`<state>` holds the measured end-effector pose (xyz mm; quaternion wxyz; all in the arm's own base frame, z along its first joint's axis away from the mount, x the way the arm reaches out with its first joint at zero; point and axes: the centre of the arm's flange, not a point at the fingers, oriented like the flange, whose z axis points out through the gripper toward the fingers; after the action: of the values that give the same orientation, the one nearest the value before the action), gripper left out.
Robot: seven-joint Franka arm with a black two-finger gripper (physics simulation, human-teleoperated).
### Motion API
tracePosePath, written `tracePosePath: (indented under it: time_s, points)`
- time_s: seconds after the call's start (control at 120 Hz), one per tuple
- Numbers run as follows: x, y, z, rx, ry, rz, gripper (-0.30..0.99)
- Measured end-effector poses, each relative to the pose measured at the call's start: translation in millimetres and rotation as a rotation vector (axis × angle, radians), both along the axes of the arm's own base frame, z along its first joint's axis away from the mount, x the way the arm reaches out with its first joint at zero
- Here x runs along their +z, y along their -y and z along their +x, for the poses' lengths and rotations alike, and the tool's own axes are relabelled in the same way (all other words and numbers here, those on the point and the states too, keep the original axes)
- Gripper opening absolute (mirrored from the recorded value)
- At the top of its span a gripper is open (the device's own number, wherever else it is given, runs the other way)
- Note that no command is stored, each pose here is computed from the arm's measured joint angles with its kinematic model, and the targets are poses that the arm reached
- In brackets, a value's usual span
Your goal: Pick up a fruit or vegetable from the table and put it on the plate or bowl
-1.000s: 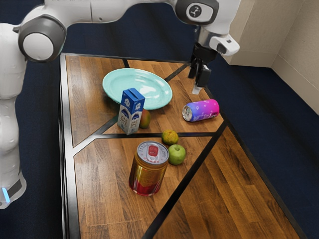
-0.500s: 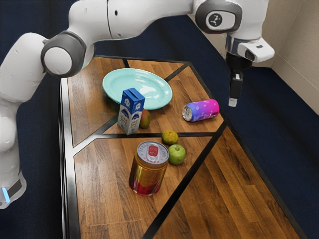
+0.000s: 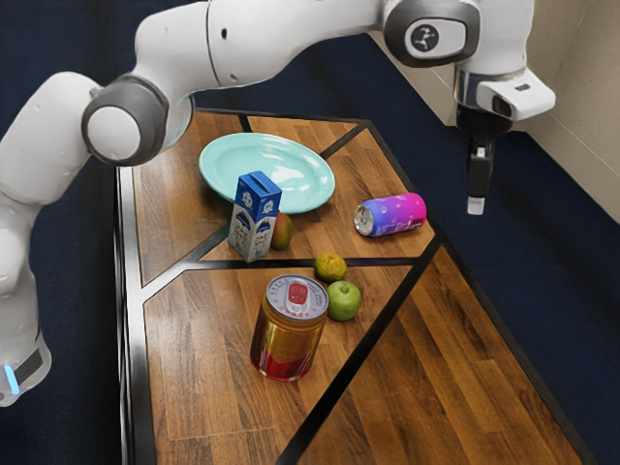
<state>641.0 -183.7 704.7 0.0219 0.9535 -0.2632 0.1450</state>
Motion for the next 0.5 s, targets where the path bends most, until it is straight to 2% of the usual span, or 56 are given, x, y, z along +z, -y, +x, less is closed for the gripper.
tracePosePath:
  time_s: [0.108, 0.283, 0.375, 0.5]
  points:
    - [-3, 17, -4, -0.031, -0.014, -0.023, 0.69]
    - [-34, 40, 5, -0.074, -0.079, -0.065, 0.69]
    - [-67, 56, 17, -0.096, -0.134, -0.078, 0.69]
    - [-87, 65, 23, -0.107, -0.161, -0.09, 0.69]
